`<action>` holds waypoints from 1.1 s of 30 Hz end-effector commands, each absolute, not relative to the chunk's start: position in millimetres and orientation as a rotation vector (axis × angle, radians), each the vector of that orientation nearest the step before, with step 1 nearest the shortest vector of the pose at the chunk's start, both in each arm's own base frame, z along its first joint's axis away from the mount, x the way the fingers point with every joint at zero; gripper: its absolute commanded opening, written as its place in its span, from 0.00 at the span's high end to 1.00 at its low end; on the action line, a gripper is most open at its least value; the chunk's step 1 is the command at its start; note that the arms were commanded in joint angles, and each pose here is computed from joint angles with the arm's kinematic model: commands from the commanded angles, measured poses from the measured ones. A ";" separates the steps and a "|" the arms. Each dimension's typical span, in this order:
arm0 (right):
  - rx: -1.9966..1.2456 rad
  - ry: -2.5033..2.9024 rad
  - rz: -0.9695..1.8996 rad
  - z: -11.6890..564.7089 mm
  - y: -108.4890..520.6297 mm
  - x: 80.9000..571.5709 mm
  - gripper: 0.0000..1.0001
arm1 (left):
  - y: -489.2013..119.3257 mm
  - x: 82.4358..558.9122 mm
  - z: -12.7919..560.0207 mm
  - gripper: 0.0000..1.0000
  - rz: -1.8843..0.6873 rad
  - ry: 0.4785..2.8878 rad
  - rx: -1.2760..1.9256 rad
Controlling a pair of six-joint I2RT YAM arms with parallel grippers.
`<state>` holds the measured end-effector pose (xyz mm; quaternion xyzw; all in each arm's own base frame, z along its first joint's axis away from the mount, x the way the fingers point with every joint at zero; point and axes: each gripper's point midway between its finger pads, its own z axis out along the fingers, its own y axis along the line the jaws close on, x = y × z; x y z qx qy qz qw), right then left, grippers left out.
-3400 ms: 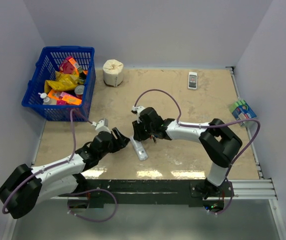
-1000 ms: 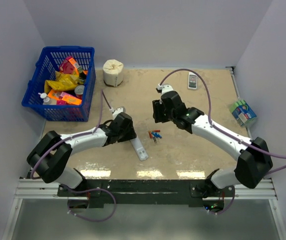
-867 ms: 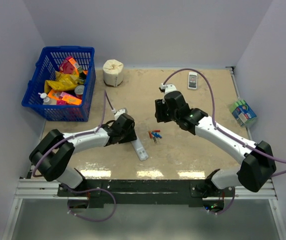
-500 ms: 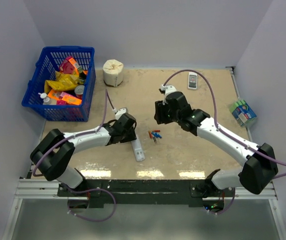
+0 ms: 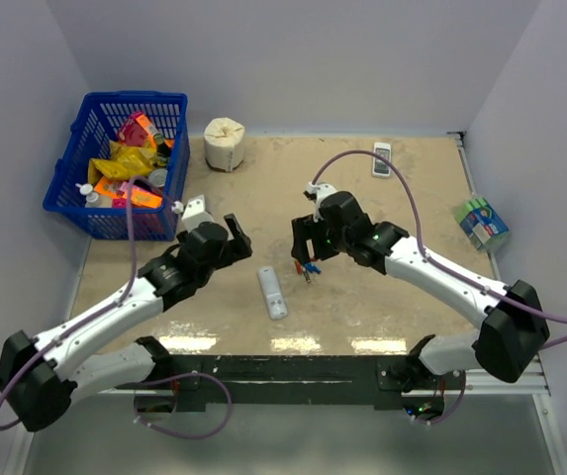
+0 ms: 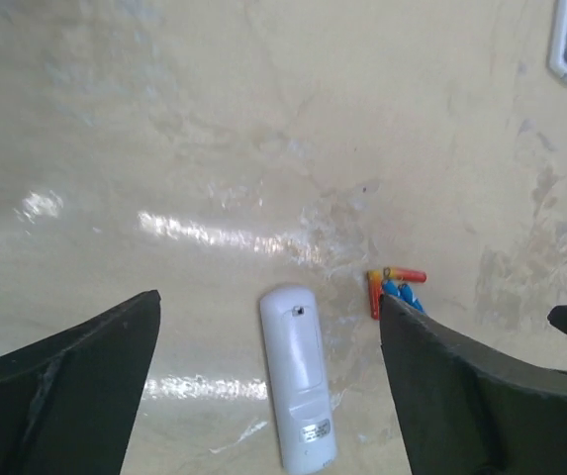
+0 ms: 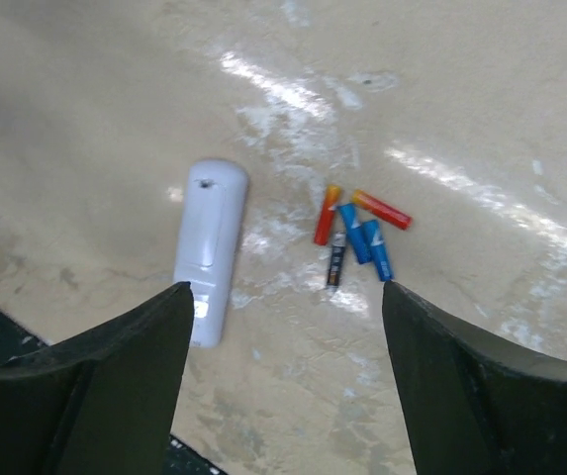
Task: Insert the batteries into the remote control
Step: Reset both arms
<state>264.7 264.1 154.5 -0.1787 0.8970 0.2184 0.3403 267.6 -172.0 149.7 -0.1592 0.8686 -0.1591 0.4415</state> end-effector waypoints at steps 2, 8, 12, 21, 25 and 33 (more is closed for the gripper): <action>-0.238 2.200 0.323 205.4 218.4 297.9 0.15 | -117.1 277.3 257.1 0.00 -0.272 1.826 -0.409; 0.040 1.969 0.071 289.4 150.3 319.3 0.11 | -61.6 255.6 358.7 0.00 -0.177 1.576 -0.412; 0.195 1.788 0.017 350.7 113.0 313.0 0.07 | -18.7 232.2 413.0 0.00 -0.089 1.427 -0.451; 0.387 1.481 -0.005 434.4 36.3 261.5 0.02 | 35.0 188.5 487.2 0.00 -0.058 1.148 -0.497; 0.421 1.436 -0.007 443.6 19.7 246.5 0.02 | 35.8 186.1 491.0 0.00 -0.088 1.082 -0.507; 0.456 1.394 0.012 448.0 8.7 236.1 0.02 | 38.4 187.6 486.8 0.00 -0.056 1.077 -0.519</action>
